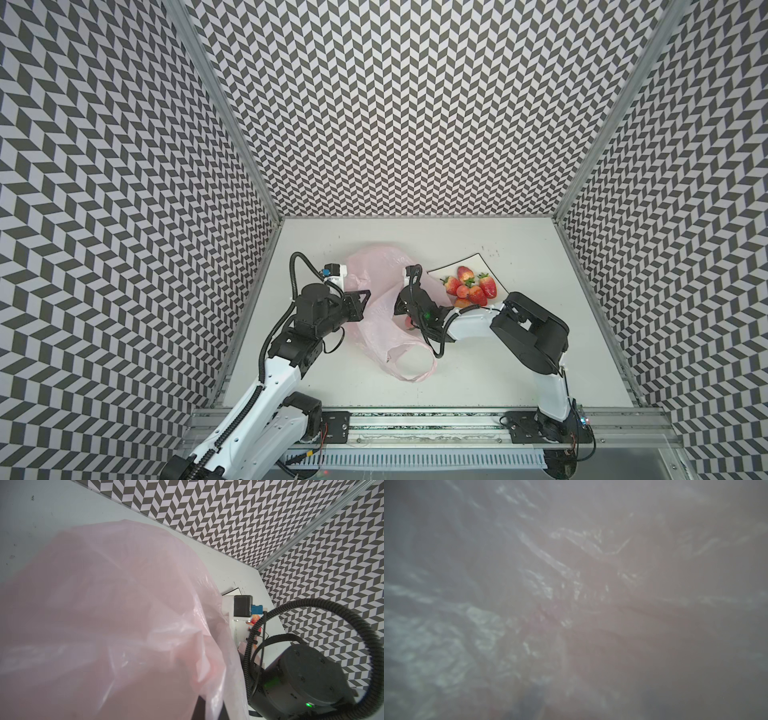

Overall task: Take the fake fruits out of the plastic bag
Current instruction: 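Search inside the bag and close the right gripper on a small red peach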

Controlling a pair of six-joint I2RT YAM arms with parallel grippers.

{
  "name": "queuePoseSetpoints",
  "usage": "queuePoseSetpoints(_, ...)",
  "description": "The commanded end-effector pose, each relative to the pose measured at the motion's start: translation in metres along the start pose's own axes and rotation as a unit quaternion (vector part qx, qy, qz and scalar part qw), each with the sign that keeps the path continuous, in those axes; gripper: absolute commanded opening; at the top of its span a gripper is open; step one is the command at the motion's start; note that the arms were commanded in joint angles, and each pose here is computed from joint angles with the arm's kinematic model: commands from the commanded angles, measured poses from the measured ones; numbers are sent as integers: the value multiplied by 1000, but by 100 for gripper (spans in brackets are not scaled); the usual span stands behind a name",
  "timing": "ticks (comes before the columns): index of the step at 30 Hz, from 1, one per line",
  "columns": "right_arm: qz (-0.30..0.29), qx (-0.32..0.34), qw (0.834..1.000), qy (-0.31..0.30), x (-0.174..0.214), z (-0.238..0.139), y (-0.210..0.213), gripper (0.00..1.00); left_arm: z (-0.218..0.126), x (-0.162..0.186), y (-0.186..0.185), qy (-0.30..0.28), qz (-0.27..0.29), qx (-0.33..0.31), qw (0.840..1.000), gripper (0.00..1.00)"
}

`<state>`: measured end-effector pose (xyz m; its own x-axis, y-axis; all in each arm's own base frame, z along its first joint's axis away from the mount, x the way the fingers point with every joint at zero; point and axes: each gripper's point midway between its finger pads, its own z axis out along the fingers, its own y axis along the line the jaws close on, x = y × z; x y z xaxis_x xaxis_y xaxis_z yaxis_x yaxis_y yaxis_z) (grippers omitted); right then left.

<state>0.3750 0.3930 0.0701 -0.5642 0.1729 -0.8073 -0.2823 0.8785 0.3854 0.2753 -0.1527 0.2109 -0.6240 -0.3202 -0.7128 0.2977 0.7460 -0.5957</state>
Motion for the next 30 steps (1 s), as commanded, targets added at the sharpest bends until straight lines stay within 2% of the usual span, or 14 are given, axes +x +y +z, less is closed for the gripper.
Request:
queuePoseSetpoints(1,12,-15,1000,-17,-6,12,9,68,0,-2,-4,-6,2,15,1000,0)
queuePoseSetpoints(5,-7,-67,998,5,4,20,29,67,2,0,-4,-3,1,17,1000,0)
queuePoseSetpoints(9,-15,-88,996,23,15,29,38,67,5,1,-3,-1,-2,20,1000,0)
queuePoseSetpoints(17,-29,-57,998,26,29,55,30,61,7,3,-4,2,-5,26,1000,0)
queuePoseSetpoints(23,-36,-44,998,19,28,64,30,51,8,9,2,6,-13,20,1000,0)
queuePoseSetpoints(30,-43,-60,997,7,16,42,34,37,5,1,26,-23,-42,-23,999,0)
